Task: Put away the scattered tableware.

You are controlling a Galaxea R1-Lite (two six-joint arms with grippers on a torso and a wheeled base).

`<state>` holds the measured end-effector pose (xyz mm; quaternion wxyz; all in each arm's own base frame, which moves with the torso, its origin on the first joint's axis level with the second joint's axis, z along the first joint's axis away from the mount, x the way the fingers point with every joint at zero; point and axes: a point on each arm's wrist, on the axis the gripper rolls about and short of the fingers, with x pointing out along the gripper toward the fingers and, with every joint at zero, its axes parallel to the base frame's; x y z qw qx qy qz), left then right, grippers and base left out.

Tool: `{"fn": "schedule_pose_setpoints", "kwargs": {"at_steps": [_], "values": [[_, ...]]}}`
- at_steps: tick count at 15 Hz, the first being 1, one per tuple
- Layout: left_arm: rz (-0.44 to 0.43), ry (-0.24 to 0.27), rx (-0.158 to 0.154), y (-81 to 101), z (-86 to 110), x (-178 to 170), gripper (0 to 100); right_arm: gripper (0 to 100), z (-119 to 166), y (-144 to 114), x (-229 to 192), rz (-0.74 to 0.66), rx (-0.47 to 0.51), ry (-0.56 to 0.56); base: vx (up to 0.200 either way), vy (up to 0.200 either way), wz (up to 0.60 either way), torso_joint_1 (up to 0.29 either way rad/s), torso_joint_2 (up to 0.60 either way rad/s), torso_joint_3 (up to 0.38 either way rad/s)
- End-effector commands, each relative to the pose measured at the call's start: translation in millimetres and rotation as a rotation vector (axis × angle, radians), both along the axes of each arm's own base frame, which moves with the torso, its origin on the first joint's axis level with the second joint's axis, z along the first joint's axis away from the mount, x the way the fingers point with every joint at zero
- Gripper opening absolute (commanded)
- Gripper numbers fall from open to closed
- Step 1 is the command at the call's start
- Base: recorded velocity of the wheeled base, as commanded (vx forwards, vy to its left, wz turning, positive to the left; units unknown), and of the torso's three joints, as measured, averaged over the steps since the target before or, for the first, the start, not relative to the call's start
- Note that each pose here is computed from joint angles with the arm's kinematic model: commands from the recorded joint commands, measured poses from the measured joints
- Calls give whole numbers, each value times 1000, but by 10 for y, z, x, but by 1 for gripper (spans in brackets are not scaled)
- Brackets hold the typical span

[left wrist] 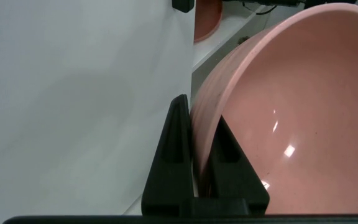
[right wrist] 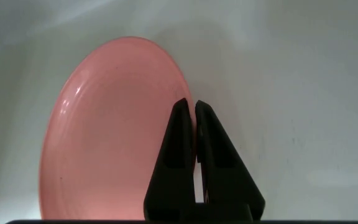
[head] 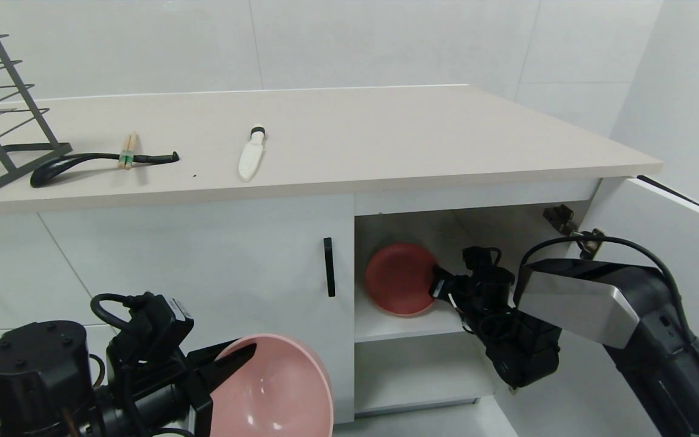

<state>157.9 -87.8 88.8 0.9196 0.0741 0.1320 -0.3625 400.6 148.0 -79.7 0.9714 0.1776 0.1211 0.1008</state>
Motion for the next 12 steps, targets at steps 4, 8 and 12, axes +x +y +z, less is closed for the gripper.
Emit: {"fn": "schedule_pose_setpoints", "kwargs": {"at_steps": [4, 8, 12], "values": [[0, 0, 0, 0, 0, 0, 0, 0, -30, -11, 38, -14, 31, 6, 0, 0, 0, 0, 0, 0], [0, 0, 0, 0, 0, 0, 0, 100, -32, -11, 38, -14, 27, 12, 0, 0, 0, 0, 0, 0], [-1, -8, -4, 1, 15, -7, 0, 100, 114, 47, -136, -35, 25, -36, 0, 0, 0, 0, 0, 0]]}}
